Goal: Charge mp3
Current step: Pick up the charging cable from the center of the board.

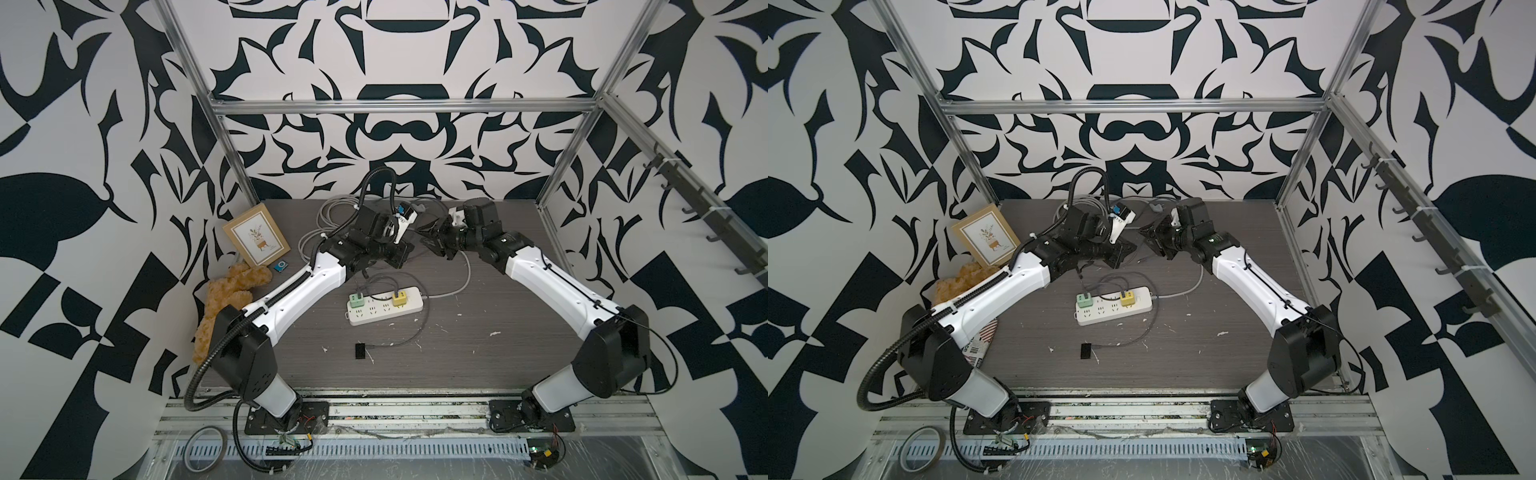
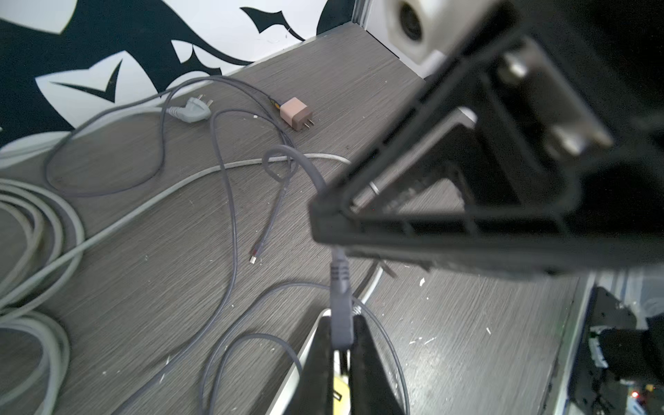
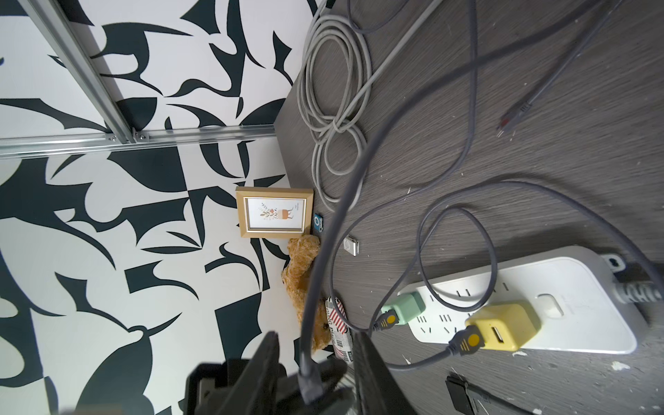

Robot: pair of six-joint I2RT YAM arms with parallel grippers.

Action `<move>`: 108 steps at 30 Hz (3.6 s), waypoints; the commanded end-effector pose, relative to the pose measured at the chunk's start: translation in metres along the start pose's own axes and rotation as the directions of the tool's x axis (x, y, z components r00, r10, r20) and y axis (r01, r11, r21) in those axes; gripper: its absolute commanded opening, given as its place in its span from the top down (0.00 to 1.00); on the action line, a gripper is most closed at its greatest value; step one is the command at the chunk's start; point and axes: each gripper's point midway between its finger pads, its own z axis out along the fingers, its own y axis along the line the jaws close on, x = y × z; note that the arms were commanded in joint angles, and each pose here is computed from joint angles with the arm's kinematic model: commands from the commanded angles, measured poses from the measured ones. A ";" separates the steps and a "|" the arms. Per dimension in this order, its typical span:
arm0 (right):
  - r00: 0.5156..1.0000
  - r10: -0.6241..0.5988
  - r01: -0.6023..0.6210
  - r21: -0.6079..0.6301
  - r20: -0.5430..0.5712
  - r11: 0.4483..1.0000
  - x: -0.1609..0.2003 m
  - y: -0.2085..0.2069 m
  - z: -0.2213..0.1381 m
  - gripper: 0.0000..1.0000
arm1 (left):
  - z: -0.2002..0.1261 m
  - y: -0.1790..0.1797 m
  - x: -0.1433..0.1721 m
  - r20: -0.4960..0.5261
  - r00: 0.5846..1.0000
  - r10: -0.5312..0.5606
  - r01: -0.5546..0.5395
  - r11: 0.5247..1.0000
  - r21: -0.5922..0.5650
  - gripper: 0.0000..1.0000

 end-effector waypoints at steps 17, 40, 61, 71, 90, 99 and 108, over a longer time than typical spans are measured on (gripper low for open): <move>0.995 0.043 -0.045 -0.017 -0.085 0.999 0.027 0.008 -0.015 0.81 | 0.005 -0.007 -0.006 -0.055 0.872 0.486 -0.483 0.839 -0.251 1.00; 0.761 -0.400 0.619 -0.386 0.511 0.684 -0.025 0.148 -0.080 1.00 | -0.078 -0.019 -0.023 0.062 0.451 -0.890 0.789 0.431 0.438 0.29; 0.778 -0.294 0.606 -0.537 0.556 0.587 0.014 0.168 -0.065 1.00 | -0.099 0.018 -0.106 0.131 0.073 -0.989 0.780 0.139 0.610 0.35; 0.801 -0.273 0.575 -0.559 0.532 0.598 0.022 0.163 -0.062 1.00 | -0.102 0.028 -0.116 0.203 0.078 -0.976 0.770 0.189 0.610 0.41; 0.824 -0.250 0.539 -0.567 0.508 0.623 0.028 0.156 -0.054 1.00 | -0.085 0.027 -0.119 0.159 0.079 -0.984 0.760 0.163 0.630 0.80; 0.838 -0.245 0.518 -0.574 0.487 0.633 0.031 0.153 -0.053 1.00 | -0.086 0.023 -0.124 0.144 0.097 -0.985 0.742 0.168 0.648 1.00; 0.966 -0.062 0.173 -0.447 0.251 0.878 0.037 0.081 -0.064 0.62 | -0.107 0.044 -0.120 0.201 0.198 -0.959 0.714 0.282 0.641 1.00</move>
